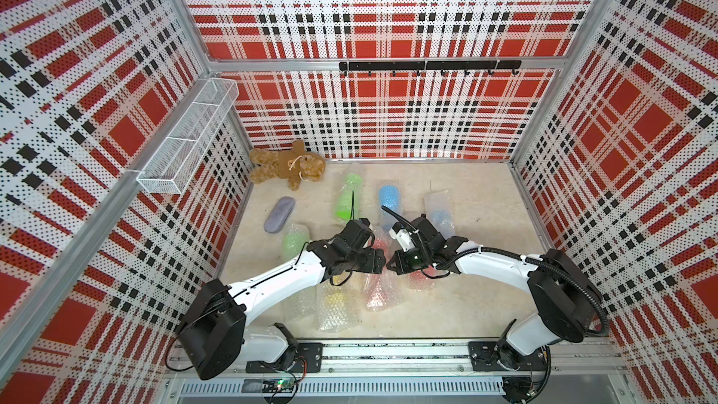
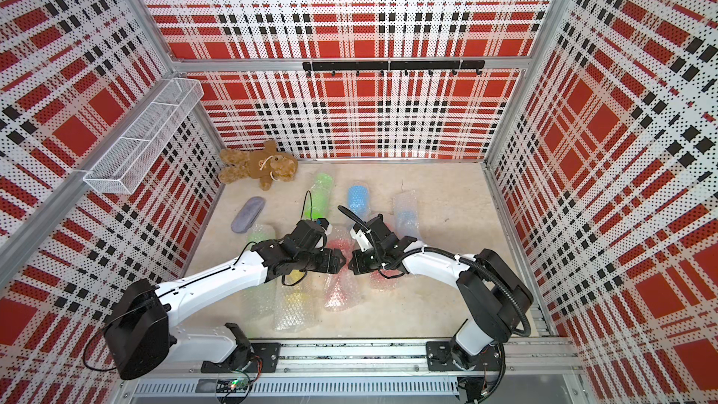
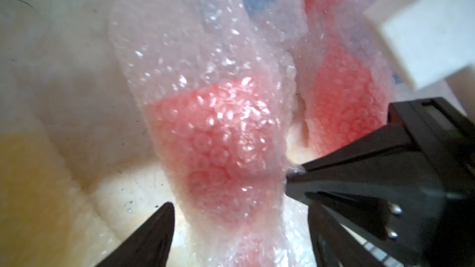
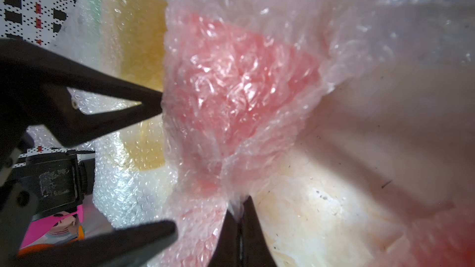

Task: Unpack wine glasses from bubble wrap
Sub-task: Unwrap the bubble wrap at the center of the board.

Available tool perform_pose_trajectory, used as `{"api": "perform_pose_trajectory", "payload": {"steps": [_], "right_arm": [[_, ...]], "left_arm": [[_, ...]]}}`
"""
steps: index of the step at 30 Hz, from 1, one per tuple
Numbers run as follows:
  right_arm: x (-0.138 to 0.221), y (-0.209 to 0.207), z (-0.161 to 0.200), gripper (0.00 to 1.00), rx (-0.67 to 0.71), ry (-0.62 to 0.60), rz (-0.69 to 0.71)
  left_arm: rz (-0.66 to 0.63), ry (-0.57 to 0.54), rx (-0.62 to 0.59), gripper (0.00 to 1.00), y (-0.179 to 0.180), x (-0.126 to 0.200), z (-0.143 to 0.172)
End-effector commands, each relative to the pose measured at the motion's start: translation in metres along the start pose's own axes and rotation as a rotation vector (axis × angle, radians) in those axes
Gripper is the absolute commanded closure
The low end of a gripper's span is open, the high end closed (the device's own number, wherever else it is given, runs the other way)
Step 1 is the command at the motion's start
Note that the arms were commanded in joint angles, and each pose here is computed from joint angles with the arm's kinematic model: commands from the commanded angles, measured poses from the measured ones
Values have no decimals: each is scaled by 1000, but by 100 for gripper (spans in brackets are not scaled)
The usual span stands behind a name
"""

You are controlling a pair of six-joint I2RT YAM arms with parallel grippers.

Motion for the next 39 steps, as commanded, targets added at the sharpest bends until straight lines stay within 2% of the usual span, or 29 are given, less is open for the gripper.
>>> {"api": "perform_pose_trajectory", "payload": {"steps": [1, 7, 14, 19, 25, 33, 39], "right_arm": [[10, 13, -9, 100, -4, -36, -39], [9, 16, -8, 100, -32, -35, -65], [4, 20, -10, 100, -61, -31, -107], [-1, 10, -9, 100, -53, -27, -54], [-4, -9, -8, 100, -25, -21, 68], [1, -32, -12, 100, -9, -43, 205], [4, -53, -14, 100, -27, -49, 282]], "left_arm": [[21, -5, -27, 22, -12, 3, -4], [-28, 43, -28, 31, 1, -9, 12], [-32, 87, -58, 39, -4, -28, 27], [-83, 113, -68, 59, 7, -39, 34], [-87, 108, -55, 100, 11, -39, 30], [-99, 91, 5, 100, 26, -30, 29], [-138, 72, 102, 100, 52, -21, 31]]}}
Point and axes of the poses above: each gripper's point midway between its finger pads, its own x axis back along the fingers, its own y axis along the line the jaws close on, z = x × y, the point moved 3 cm from there along x, back along the fingers, and after that the axes turned 3 degrees about -x, right-handed, at the moved point
